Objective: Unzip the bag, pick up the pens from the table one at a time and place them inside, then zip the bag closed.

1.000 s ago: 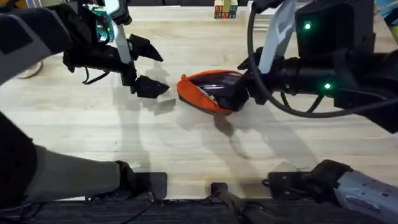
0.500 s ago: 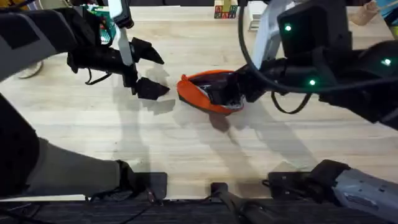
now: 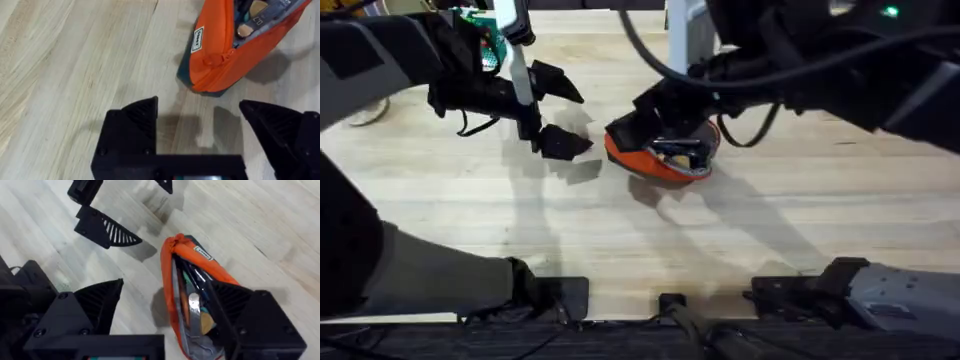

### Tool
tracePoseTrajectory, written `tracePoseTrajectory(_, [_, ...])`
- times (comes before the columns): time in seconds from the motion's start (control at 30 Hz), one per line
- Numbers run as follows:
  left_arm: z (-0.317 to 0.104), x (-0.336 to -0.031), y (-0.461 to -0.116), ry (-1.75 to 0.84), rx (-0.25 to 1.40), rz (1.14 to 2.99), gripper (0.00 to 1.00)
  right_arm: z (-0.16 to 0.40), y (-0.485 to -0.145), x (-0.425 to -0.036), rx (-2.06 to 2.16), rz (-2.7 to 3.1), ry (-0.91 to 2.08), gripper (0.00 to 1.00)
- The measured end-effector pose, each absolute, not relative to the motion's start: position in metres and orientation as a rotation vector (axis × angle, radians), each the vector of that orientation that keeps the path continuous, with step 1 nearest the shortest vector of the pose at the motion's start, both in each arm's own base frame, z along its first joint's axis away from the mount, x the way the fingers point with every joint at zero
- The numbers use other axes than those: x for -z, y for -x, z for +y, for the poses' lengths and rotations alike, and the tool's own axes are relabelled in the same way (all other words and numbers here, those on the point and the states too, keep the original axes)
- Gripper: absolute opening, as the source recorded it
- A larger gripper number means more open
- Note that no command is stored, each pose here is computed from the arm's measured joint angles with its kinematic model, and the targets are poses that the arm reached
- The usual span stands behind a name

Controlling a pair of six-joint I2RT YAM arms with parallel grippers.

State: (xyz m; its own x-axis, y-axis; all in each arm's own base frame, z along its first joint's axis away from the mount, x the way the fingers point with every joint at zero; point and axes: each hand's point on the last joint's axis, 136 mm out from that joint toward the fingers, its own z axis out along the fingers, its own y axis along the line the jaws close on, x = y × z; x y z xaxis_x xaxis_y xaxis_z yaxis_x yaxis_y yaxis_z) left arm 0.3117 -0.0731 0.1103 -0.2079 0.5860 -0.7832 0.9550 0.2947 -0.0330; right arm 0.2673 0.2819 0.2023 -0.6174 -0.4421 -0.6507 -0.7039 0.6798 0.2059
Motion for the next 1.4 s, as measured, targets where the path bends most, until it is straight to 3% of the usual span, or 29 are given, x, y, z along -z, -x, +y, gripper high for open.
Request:
tracePoseTrajectory(0.23, [-0.073, -0.11, -0.312, -1.375, 0.703, 1.895, 0.993, 0.297, -0.274, -0.196, -0.595, 2.32, 0.941, 0.997])
tracePoseTrajectory(0.7, [-0.073, -0.11, -0.312, -1.375, 0.703, 1.895, 0.993, 0.331, -0.285, -0.142, -0.588, 2.362, 1.015, 0.997])
tracePoseTrajectory(1.4, [-0.073, -0.11, -0.312, -1.378, 0.701, 1.893, 0.993, 0.339, -0.316, -0.119, -0.479, 2.332, 0.956, 0.998])
